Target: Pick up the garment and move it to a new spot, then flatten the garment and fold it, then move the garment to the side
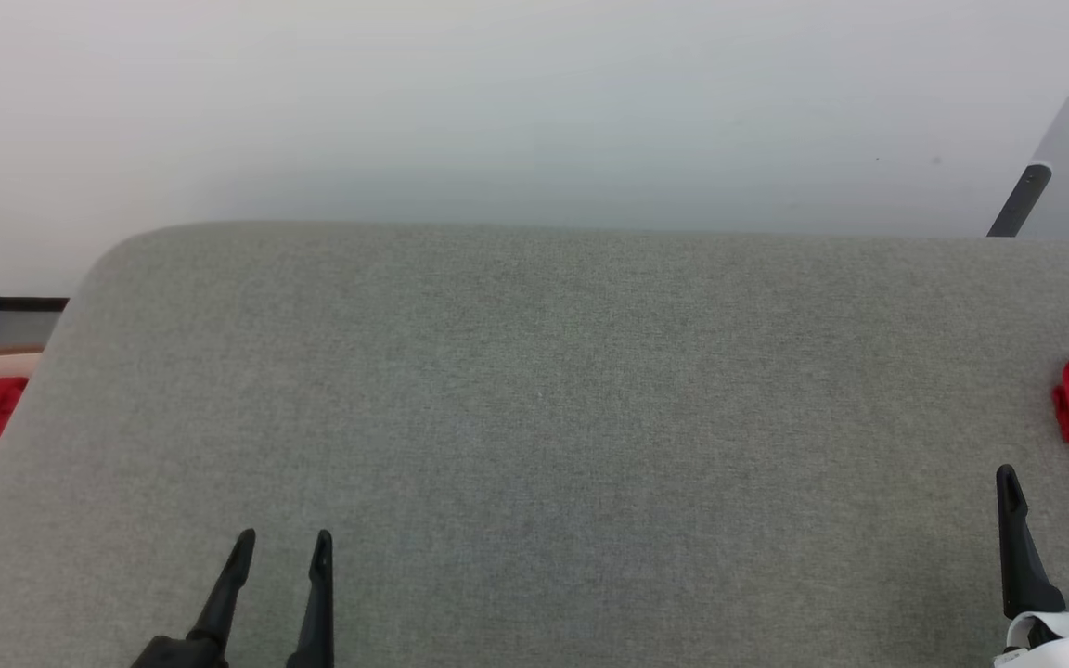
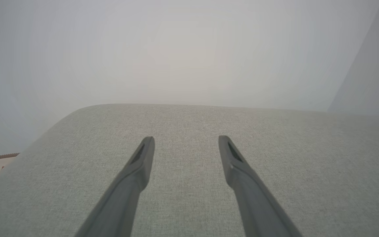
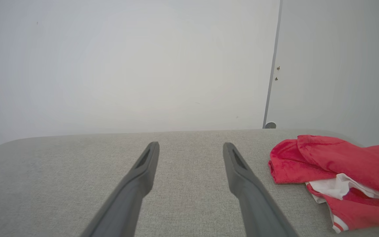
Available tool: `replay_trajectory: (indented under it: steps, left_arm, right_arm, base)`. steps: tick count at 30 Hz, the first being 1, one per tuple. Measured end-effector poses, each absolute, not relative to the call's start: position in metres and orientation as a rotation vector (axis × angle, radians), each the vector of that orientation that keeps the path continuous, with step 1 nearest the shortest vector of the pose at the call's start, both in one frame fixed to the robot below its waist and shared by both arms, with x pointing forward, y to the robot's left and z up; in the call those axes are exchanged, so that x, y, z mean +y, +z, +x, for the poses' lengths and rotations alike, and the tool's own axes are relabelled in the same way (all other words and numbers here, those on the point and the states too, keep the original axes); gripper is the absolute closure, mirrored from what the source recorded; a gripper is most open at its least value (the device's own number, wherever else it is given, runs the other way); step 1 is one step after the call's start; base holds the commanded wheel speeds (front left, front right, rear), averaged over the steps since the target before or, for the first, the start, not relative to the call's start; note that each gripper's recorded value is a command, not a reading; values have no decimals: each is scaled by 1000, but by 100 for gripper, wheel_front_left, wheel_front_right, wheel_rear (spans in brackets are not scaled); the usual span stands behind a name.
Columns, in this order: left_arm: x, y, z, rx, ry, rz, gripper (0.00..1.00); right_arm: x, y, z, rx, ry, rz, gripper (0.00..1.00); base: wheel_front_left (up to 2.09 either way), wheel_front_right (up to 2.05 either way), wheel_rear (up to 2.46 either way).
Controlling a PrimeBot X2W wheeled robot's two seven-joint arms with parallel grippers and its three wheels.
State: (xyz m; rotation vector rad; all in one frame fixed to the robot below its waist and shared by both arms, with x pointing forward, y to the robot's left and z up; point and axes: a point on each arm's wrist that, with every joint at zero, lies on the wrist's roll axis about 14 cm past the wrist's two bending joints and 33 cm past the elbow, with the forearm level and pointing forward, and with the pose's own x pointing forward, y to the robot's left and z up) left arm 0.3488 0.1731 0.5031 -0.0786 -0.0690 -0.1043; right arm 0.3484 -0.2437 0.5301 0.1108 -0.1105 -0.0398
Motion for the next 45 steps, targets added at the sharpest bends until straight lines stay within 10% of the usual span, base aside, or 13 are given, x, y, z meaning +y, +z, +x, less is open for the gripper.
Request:
replay_trajectory:
  steps: [45]
  left_arm:
    - [171,501,357,-65,-112,-85,0]
  right_arm:
    - [-238,527,354,-105,-34,136,0]
  base:
    - [0,0,0]
